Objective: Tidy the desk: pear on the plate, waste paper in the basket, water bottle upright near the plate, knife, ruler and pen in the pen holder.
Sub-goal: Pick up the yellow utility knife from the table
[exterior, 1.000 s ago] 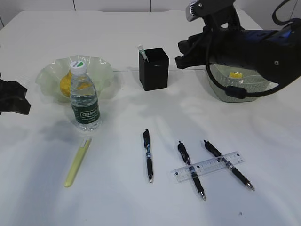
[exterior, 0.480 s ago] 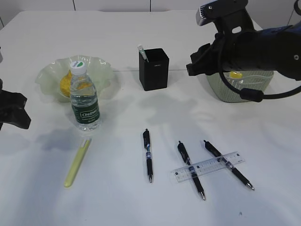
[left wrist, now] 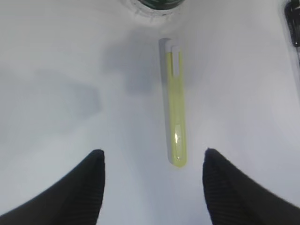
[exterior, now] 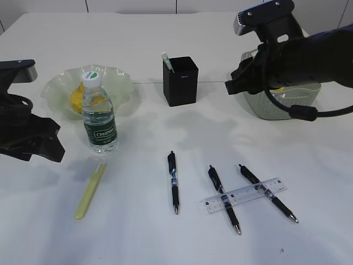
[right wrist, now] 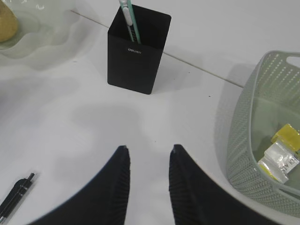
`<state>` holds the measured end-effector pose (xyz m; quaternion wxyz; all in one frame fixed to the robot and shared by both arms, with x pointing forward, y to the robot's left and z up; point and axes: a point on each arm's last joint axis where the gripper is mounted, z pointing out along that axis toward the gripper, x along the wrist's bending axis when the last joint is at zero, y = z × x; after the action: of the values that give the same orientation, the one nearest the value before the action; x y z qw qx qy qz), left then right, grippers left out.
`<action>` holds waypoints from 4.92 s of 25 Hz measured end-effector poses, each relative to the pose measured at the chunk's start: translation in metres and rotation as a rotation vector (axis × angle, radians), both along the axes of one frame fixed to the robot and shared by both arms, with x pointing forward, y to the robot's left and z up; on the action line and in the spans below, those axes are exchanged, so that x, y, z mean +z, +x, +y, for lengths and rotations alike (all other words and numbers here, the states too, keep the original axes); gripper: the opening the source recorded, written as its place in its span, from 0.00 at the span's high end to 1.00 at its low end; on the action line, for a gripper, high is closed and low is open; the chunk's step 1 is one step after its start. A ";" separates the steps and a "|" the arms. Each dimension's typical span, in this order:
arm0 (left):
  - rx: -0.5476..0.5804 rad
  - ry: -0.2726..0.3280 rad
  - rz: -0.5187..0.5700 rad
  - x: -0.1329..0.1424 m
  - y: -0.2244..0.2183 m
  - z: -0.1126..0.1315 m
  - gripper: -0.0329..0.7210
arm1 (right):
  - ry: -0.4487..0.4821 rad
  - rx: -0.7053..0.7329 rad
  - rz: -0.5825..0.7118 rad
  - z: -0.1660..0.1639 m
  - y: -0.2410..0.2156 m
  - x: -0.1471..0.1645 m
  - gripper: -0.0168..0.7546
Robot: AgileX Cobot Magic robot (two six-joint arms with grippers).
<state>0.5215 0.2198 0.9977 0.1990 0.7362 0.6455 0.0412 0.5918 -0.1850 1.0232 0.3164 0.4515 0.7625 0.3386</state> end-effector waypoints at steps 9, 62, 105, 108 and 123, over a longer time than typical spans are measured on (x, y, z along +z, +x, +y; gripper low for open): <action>-0.078 -0.019 0.040 -0.001 -0.011 -0.024 0.34 | -0.017 -0.024 0.039 -0.006 -0.011 0.013 0.69; -0.179 0.078 0.373 -0.066 0.029 -0.056 0.34 | 0.007 -0.050 0.084 -0.006 -0.013 0.011 0.70; -0.172 0.103 0.411 -0.099 0.037 -0.058 0.34 | 0.017 -0.046 0.063 -0.006 -0.012 0.012 0.70; -0.171 0.103 0.407 -0.099 0.038 -0.058 0.34 | 0.017 -0.046 0.063 -0.006 -0.012 0.012 0.70; -0.174 0.108 0.411 -0.101 0.037 -0.058 0.34 | 0.017 -0.046 0.063 -0.006 -0.012 0.012 0.70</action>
<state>0.5590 0.1619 0.8971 0.0264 0.7916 0.6034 -0.0925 0.5796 -0.1905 1.0353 0.2960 0.4822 0.7585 0.3233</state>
